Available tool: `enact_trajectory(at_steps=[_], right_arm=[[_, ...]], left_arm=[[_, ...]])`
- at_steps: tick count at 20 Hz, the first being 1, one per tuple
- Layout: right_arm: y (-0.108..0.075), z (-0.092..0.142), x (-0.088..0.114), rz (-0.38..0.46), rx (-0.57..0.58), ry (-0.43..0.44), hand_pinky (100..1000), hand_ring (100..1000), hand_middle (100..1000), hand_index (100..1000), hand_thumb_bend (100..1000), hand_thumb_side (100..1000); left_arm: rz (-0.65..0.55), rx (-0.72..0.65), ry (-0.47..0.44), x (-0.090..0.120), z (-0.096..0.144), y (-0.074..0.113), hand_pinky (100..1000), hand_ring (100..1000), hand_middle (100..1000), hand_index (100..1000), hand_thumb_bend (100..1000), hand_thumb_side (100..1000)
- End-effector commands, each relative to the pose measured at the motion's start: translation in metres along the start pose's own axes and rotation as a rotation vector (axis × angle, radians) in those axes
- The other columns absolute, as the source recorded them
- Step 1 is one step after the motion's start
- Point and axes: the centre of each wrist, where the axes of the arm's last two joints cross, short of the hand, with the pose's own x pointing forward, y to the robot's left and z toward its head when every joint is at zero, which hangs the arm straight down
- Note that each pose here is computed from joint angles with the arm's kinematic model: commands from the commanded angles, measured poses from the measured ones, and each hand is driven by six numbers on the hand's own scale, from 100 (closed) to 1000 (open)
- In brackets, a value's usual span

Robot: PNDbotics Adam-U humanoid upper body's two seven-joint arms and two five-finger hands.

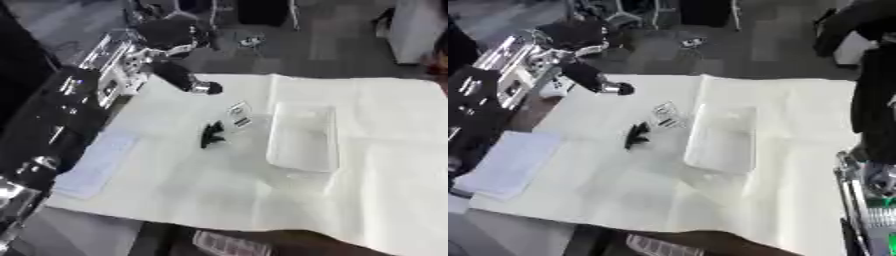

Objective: Pick up objects on the table and place them in the box.

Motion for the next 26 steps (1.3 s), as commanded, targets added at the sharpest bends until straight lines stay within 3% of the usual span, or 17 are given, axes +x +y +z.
enact_trajectory(at_steps=[1, 9, 15, 21, 26], right_arm=[[0.001, -0.004, 0.004, -0.014, -0.001, -0.023, 321, 301, 359, 492, 402, 1000], [0.003, -0.006, 0.005, -0.024, -0.004, -0.028, 321, 301, 359, 492, 401, 1000], [0.004, -0.007, 0.006, -0.032, -0.006, -0.034, 321, 301, 359, 491, 400, 1000], [0.008, -0.01, 0.008, -0.049, -0.009, -0.047, 321, 301, 359, 492, 398, 1000], [0.01, -0.012, 0.009, -0.06, -0.012, -0.054, 321, 301, 359, 492, 398, 1000]], left_arm=[[-0.013, -0.059, 0.06, -0.013, -0.003, -0.001, 1000, 915, 960, 924, 496, 1000], [-0.045, -0.193, 0.133, -0.018, -0.016, -0.018, 1000, 944, 977, 930, 678, 1000], [-0.095, -0.272, 0.12, -0.009, -0.028, -0.029, 1000, 978, 1000, 969, 864, 1000], [-0.121, -0.304, 0.142, -0.002, -0.035, -0.035, 1000, 981, 1000, 1000, 854, 1000], [-0.154, -0.234, 0.139, 0.005, -0.04, -0.036, 1000, 959, 1000, 986, 723, 1000]])
